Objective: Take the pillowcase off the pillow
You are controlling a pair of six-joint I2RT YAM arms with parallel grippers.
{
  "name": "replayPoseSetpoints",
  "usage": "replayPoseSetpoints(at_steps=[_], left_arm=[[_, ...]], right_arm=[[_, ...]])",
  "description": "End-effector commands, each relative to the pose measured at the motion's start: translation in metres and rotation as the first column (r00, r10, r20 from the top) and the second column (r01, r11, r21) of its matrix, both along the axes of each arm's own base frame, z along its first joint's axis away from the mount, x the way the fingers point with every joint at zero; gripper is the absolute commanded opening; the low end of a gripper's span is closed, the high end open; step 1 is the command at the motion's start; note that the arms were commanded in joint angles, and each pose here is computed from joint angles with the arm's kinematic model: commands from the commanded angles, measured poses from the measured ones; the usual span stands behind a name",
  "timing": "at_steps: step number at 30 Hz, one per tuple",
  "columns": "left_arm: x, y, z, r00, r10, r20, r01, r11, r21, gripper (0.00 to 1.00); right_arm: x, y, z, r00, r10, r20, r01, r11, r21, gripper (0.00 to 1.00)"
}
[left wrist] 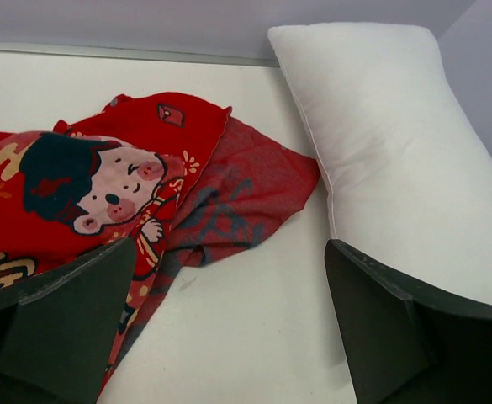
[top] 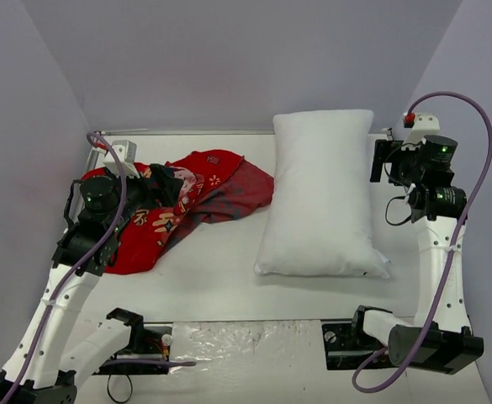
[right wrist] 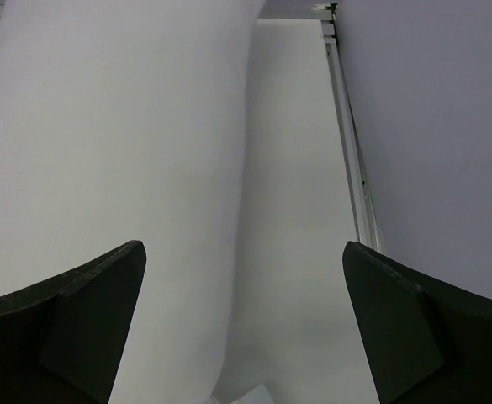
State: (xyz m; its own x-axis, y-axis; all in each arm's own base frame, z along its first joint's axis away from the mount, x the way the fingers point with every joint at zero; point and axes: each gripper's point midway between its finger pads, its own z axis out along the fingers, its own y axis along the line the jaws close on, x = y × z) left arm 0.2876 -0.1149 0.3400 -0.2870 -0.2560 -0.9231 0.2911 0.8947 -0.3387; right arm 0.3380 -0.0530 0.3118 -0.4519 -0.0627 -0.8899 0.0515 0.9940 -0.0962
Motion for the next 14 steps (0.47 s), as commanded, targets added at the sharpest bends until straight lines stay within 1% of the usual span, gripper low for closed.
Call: replayPoseSetpoints(at_steps=[1, 8, 12, 14], left_arm=[[-0.007, 0.001, -0.006, 1.000, -0.010, -0.008, 0.010, 1.000, 0.012, 0.94], [-0.002, -0.006, -0.007, 0.999, -0.041, -0.007, 0.041, 0.999, 0.001, 0.94], [0.001, -0.007, -0.007, 0.999, -0.046, -0.007, 0.046, 0.999, 0.004, 0.94], [0.001, -0.007, -0.008, 0.999, -0.045, -0.006, 0.045, 0.999, 0.007, 0.94]], right_arm=[[-0.008, -0.023, 0.021, 0.986, -0.156, 0.060, 0.156, 0.988, -0.003, 1.00], [-0.007, -0.026, 0.029, 0.983, -0.163, 0.090, 0.166, 0.986, -0.026, 1.00], [-0.004, -0.018, 0.033, 0.988, -0.117, 0.103, 0.118, 0.993, -0.011, 1.00], [-0.002, -0.018, 0.033, 0.985, -0.132, 0.113, 0.131, 0.991, 0.011, 1.00]])
